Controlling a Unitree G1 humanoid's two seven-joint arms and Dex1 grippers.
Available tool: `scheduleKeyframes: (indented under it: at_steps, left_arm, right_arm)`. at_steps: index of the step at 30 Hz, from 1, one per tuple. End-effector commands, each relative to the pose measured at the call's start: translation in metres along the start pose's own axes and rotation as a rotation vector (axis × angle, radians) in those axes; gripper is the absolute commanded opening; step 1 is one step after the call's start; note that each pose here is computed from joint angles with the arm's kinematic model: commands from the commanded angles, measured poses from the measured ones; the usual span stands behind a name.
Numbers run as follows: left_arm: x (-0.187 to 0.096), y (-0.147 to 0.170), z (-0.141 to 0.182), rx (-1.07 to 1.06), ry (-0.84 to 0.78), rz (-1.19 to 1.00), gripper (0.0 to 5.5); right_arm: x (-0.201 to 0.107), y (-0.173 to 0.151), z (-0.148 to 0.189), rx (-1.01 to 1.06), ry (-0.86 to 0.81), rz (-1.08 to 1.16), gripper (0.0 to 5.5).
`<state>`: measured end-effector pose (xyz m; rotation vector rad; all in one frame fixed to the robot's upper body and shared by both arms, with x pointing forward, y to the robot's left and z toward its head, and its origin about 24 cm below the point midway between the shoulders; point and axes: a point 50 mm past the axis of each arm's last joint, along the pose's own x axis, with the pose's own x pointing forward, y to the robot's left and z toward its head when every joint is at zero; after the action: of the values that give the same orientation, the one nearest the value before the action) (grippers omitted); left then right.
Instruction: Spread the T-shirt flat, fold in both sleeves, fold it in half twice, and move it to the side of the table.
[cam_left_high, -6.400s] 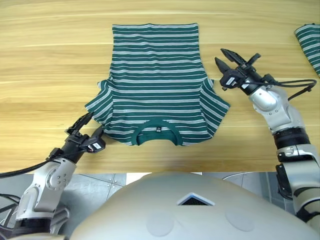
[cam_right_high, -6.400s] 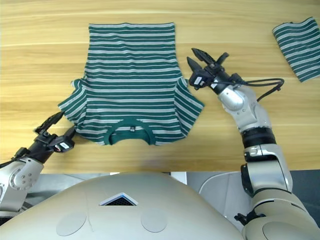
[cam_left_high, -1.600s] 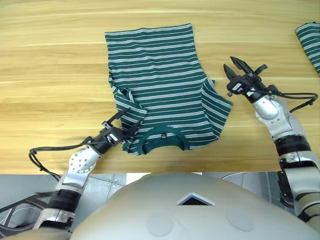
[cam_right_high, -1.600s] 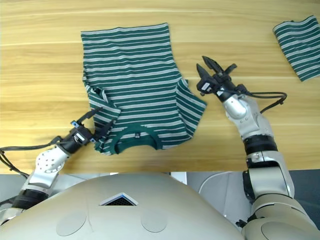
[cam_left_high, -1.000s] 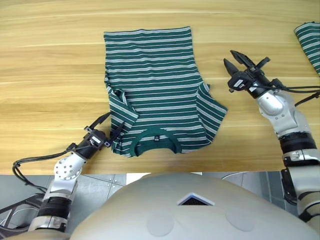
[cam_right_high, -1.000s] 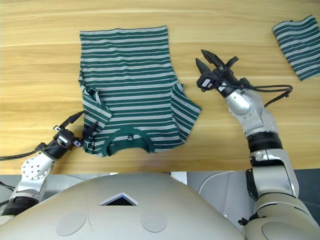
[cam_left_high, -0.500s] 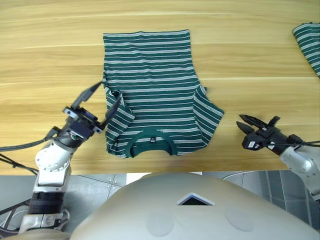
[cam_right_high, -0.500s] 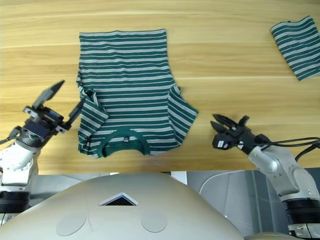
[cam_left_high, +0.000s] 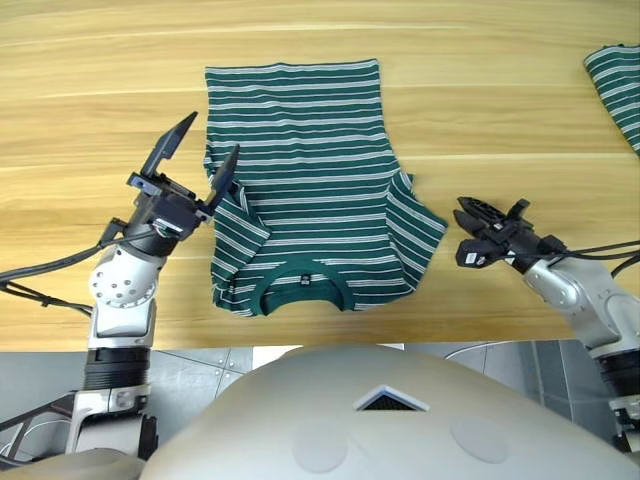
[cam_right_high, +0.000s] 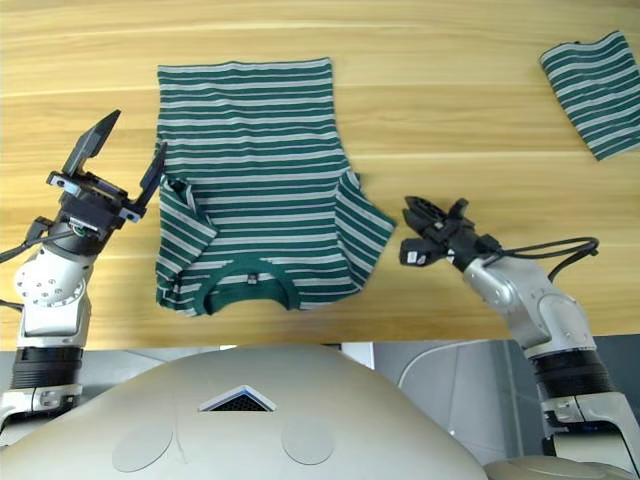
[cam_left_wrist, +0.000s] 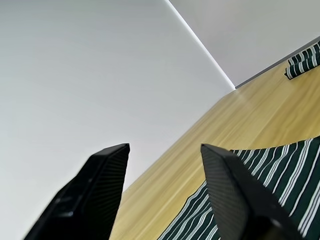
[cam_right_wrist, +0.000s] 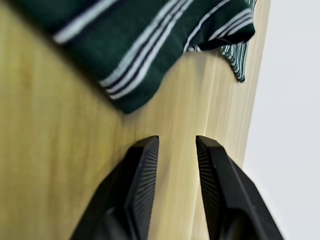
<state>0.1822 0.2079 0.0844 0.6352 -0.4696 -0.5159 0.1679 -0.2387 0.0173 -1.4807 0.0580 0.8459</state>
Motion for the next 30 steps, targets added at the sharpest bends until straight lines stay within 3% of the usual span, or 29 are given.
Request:
scheduleKeyframes:
  at_steps: [1,7,17,30]
  left_arm:
    - [0.003,0.000,0.001,0.010,-0.001,-0.003,2.64]
    - [0.004,0.002,0.000,0.012,0.000,-0.003,2.64]
    - [0.006,-0.002,0.001,-0.003,-0.015,-0.008,2.64]
    - [0.007,-0.007,-0.001,-0.022,-0.019,-0.018,2.64]
  right_arm:
    - [-0.017,0.026,0.004,0.020,0.005,0.174,1.37]
    - [-0.042,0.028,0.007,0.036,-0.020,0.242,1.37]
    - [-0.014,0.031,0.015,0.020,-0.121,0.213,1.37]
    - [-0.006,0.030,0.019,0.034,-0.141,0.202,1.37]
